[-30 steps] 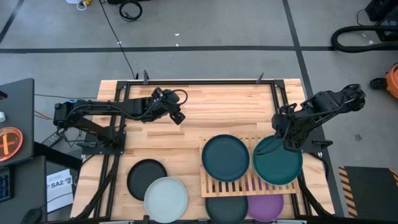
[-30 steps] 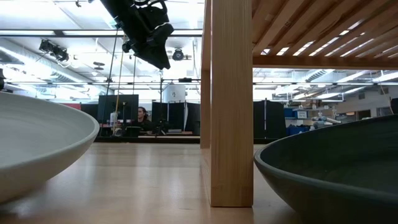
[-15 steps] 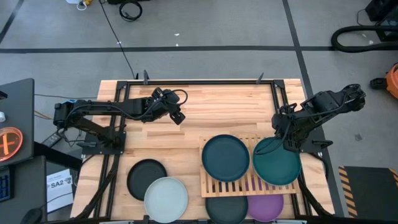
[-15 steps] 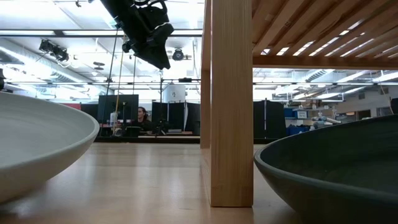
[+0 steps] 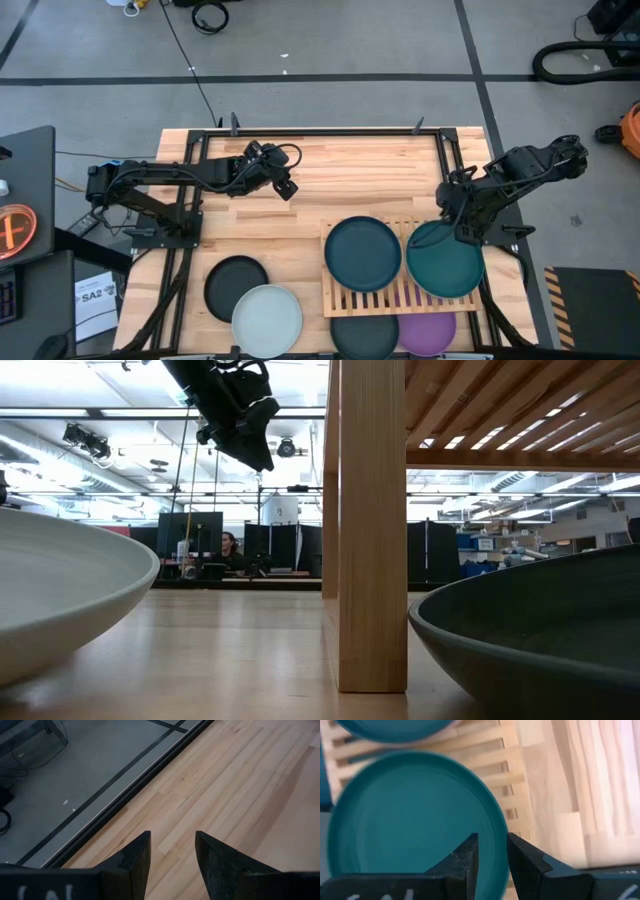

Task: Place and stack plates onto a shelf
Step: Stack the off white plate on top of the dark green plate

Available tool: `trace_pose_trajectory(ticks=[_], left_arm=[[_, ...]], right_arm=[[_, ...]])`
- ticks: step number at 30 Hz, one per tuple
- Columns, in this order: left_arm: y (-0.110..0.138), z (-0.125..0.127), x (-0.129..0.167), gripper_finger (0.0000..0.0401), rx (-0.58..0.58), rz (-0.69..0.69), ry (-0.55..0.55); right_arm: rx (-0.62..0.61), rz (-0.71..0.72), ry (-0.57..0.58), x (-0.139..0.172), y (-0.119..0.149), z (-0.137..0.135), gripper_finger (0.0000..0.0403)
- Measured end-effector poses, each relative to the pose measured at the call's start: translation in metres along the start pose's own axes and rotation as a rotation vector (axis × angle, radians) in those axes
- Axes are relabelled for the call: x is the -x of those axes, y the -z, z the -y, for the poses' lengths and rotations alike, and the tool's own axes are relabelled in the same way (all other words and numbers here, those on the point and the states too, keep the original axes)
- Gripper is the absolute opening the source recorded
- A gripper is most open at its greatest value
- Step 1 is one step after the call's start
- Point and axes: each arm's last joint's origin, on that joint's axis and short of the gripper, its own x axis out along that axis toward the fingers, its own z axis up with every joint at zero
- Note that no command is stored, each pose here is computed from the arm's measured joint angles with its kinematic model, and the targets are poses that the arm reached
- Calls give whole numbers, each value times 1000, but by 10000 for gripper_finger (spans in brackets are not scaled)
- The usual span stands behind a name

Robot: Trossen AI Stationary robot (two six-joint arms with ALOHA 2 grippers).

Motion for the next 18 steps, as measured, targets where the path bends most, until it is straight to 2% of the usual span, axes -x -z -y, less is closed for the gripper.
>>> trace_pose_trajectory(ticks=[7, 14, 18], left_arm=[[0, 0, 0, 160, -1, 0, 0], [0, 0, 0, 160, -1, 0, 0], [0, 0, 0, 160, -2, 0, 0]], right_arm=[[-35, 85, -106, 4, -9, -7, 104], [-214, 154, -195, 15, -17, -12, 103], [-224, 191, -231, 14, -24, -17, 103]])
